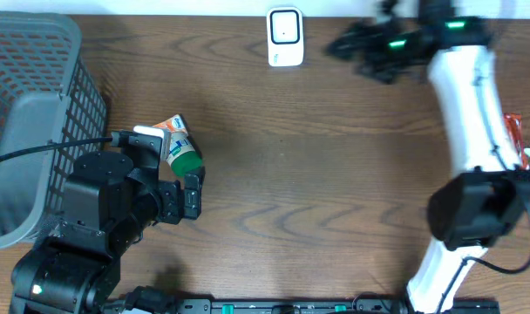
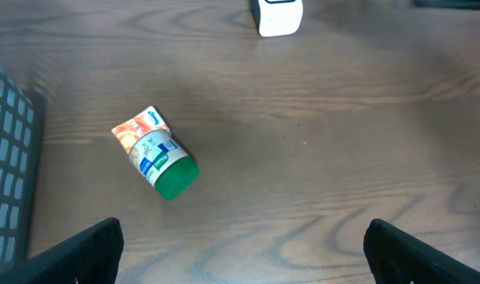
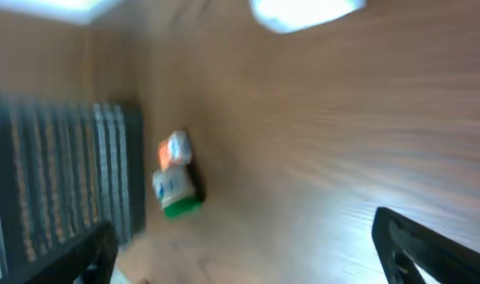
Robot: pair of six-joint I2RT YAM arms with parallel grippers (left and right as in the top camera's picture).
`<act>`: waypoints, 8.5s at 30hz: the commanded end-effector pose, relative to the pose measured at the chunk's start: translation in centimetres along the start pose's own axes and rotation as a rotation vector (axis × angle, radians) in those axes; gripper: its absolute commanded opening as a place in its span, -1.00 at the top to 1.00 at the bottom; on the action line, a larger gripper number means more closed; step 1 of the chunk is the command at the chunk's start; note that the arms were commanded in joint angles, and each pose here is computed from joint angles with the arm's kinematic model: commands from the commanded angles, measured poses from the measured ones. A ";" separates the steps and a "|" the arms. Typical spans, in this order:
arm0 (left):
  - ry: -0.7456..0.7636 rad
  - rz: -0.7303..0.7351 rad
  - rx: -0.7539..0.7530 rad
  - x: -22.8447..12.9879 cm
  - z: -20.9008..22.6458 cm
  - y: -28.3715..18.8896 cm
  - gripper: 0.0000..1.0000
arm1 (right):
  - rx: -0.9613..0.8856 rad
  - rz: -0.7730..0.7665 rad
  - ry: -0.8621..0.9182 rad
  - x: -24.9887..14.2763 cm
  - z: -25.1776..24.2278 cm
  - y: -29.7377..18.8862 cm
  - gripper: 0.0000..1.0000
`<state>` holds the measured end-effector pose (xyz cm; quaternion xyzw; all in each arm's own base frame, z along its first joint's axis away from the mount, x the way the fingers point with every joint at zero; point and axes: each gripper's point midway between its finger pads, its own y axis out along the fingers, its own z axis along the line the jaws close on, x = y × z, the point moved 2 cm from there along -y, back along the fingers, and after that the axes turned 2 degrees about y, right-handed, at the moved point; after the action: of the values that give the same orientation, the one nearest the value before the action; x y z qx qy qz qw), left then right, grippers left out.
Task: Scan the item barcode
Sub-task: 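Move the right gripper to the green-lidded Knorr jar, then grasp the Knorr jar with the right gripper and lift it, then set the Knorr jar upright at table center and open the right gripper, then raise the right gripper and reposition it above the jar, then lower the right gripper and grasp the jar's green lid from above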
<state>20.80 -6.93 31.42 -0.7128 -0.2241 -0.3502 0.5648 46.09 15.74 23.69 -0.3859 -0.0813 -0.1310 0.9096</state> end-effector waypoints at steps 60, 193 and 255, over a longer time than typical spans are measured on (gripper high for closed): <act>-0.005 0.027 0.016 -0.7 0.3 -0.4 -0.96 | -0.247 0.224 -0.839 -22.4 8.4 31.2 -0.47; -0.005 0.029 0.015 -0.7 0.3 -0.4 -0.96 | -0.092 -0.036 -1.686 -15.6 11.2 -10.0 -0.99; -0.005 0.029 0.015 -0.7 0.3 -0.4 -0.96 | -0.046 0.671 -1.522 -29.0 -6.5 7.5 -0.59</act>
<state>20.14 -6.74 30.65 -0.7166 -0.2094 -0.3360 0.5743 21.23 20.87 7.37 -0.3968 -0.5582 0.4392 0.5814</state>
